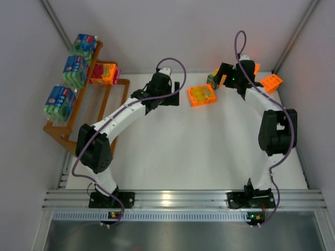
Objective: Place and organize the cleaning sponges onto the shelf
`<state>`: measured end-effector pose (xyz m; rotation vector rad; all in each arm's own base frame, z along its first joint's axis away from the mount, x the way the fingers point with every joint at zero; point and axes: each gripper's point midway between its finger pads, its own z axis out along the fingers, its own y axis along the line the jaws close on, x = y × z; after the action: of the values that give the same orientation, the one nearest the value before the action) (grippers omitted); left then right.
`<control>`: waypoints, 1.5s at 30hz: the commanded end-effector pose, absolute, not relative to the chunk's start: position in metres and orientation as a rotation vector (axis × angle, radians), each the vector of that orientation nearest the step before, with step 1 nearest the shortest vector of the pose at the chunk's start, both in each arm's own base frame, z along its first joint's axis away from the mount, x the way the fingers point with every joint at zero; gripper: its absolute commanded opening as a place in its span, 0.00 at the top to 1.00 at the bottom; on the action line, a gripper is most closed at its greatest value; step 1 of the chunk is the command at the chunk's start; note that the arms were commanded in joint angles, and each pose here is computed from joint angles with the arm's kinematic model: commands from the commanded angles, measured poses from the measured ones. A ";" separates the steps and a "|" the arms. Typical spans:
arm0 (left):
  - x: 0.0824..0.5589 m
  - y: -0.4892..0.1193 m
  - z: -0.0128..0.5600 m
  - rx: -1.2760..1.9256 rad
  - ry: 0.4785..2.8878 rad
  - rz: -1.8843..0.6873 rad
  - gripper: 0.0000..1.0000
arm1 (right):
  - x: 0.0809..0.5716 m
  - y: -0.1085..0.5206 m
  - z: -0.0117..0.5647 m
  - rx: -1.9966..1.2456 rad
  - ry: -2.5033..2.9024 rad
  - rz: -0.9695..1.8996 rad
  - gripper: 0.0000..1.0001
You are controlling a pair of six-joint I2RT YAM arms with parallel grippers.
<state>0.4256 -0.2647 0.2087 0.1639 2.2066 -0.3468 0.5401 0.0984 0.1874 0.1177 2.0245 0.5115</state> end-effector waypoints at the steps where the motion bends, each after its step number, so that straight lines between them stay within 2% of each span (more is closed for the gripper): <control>1: 0.419 -0.254 0.211 0.011 2.171 -0.390 0.11 | 0.563 0.107 0.163 0.019 2.092 0.268 0.01; 4: 0.407 -0.252 0.199 0.025 2.191 -0.411 0.11 | 0.576 0.122 0.124 -0.021 2.158 0.221 0.01; 17: 0.384 -0.243 0.164 0.054 2.267 -0.406 0.11 | 0.594 0.148 0.082 -0.074 2.242 0.250 0.01; 22: 0.384 -0.238 0.161 0.062 2.265 -0.367 0.11 | 0.581 0.161 0.077 -0.097 2.265 0.268 0.10; 26: 0.387 -0.237 0.164 0.075 2.253 -0.360 0.11 | 0.550 0.174 0.055 -0.093 2.317 0.333 0.14; 30: 0.386 -0.233 0.167 0.062 2.228 -0.351 0.11 | 0.524 0.179 0.045 -0.087 2.360 0.347 0.23; 33: 0.385 -0.224 0.160 0.000 2.228 -0.320 0.12 | 0.491 0.183 0.038 -0.054 2.406 0.393 0.25; 38: 0.372 -0.219 0.159 -0.142 2.237 -0.380 0.12 | 0.411 0.189 0.024 0.182 2.509 0.351 0.22; 41: 0.360 -0.215 0.161 -0.176 2.232 -0.415 0.12 | 0.351 0.224 0.018 0.376 2.550 0.389 0.23; 43: 0.353 -0.213 0.171 -0.167 2.211 -0.440 0.12 | 0.326 0.238 0.017 0.574 2.557 0.431 0.24; 45: 0.344 -0.208 0.168 -0.161 2.215 -0.438 0.12 | 0.305 0.266 0.020 0.606 2.560 0.505 0.24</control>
<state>0.3458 -0.2090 0.1415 -0.1140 2.3040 -0.3672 0.3497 0.2548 0.0382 0.3107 2.4876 0.5276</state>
